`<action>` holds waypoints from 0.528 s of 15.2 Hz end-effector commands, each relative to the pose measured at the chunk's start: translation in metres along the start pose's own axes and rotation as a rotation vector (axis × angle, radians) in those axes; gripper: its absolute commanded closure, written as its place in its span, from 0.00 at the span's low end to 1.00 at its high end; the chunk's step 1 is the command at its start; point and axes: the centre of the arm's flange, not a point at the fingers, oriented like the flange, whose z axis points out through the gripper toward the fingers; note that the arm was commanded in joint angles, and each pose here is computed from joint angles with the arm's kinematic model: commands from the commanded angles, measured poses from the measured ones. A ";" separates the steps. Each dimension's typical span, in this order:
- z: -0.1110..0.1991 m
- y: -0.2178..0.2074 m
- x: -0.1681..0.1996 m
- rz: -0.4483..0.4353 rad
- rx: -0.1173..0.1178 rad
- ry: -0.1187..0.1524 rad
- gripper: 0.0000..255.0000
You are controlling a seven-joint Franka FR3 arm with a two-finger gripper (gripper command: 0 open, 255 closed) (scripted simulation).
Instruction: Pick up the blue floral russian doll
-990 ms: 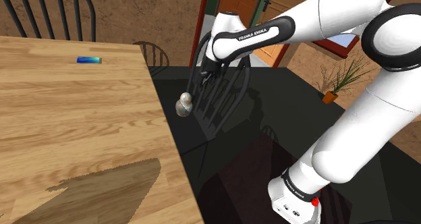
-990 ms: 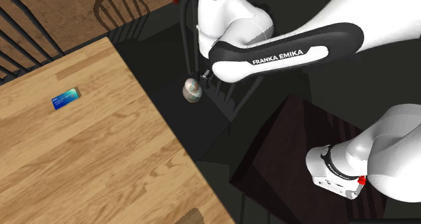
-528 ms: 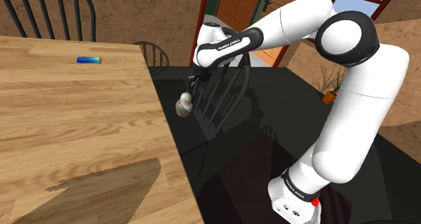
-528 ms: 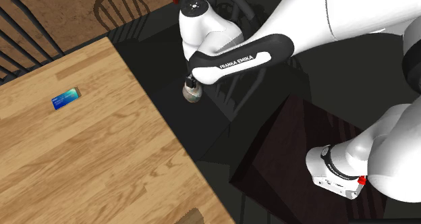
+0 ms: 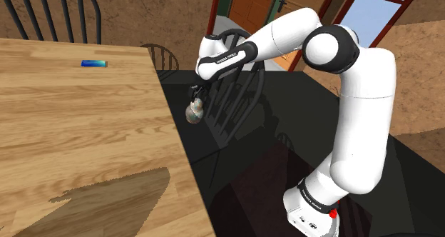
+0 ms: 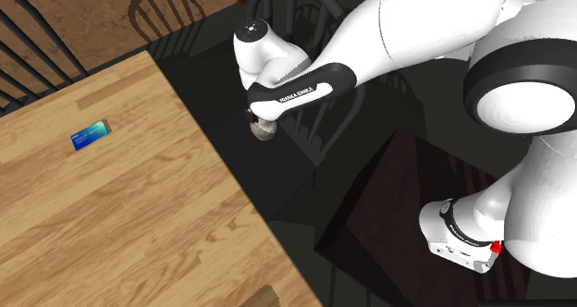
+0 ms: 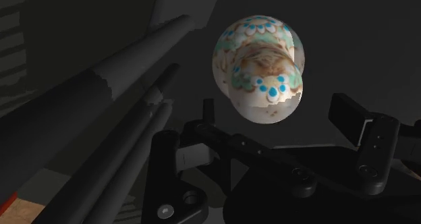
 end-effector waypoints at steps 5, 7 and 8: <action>0.025 -0.003 -0.001 0.000 0.000 0.001 0.00; 0.025 -0.002 -0.001 0.000 0.000 0.001 1.00; 0.025 -0.002 -0.001 0.000 0.000 0.001 1.00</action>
